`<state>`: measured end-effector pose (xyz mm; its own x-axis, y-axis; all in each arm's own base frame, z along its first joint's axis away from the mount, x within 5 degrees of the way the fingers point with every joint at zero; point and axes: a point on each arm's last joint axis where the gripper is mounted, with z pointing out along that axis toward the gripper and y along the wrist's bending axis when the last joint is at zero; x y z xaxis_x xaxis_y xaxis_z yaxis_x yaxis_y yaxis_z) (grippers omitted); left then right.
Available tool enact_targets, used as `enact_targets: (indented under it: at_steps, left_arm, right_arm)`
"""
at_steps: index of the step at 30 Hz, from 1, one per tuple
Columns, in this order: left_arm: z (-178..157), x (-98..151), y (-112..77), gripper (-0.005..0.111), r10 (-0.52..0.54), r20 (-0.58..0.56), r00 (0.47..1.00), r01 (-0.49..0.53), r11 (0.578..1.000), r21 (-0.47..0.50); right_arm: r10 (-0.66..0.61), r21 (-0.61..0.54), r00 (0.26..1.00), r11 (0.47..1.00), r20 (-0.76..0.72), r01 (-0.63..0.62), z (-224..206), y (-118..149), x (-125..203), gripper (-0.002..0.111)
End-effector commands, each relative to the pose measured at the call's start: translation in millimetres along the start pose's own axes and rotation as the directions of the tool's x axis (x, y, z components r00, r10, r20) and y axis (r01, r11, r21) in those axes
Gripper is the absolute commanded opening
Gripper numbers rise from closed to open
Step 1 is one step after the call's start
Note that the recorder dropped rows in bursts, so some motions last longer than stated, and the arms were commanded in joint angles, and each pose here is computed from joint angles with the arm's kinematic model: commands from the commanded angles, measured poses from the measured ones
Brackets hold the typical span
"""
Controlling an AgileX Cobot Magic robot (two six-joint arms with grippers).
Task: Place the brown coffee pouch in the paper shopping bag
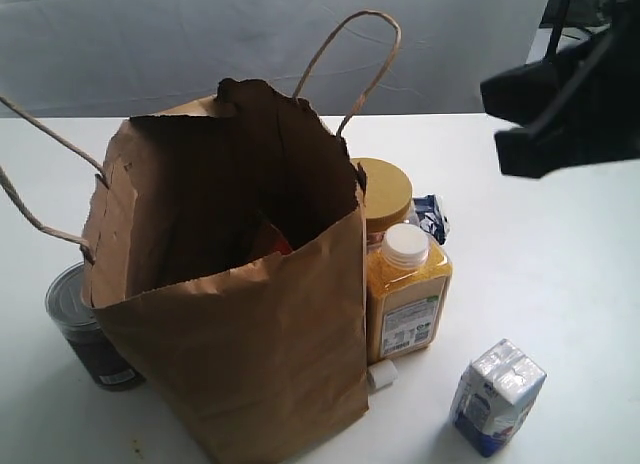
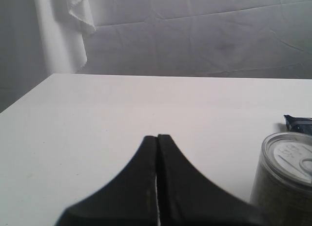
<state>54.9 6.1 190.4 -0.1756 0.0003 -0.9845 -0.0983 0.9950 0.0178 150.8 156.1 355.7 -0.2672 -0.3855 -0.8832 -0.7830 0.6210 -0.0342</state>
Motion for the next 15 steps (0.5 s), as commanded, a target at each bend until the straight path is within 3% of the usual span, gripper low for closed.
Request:
enact_targets:
  at_steps: [1,5,10,15]
  left_arm:
    - [0.0,0.6,0.3,0.0,0.0,0.004,1.0,0.0,1.0,-0.005]
    - [0.0,0.6,0.3,0.0,0.0,0.004,1.0,0.0,1.0,-0.005]
    - [0.0,0.6,0.3,0.0,0.0,0.004,1.0,0.0,1.0,-0.005]
    - [0.0,0.6,0.3,0.0,0.0,0.004,1.0,0.0,1.0,-0.005]
  right_arm:
    - [0.026,0.057,0.997,0.998,0.072,-0.031,-7.8,-1.2,26.9,0.0]
    - [0.092,0.119,0.985,0.987,0.143,-0.109,-21.7,-7.1,61.3,0.0]
    - [0.12,0.263,0.984,0.953,0.129,-0.15,-34.9,-21.0,111.0,0.0]
    - [0.213,0.382,0.952,0.879,0.221,-0.286,-51.8,-26.8,151.7,0.0]
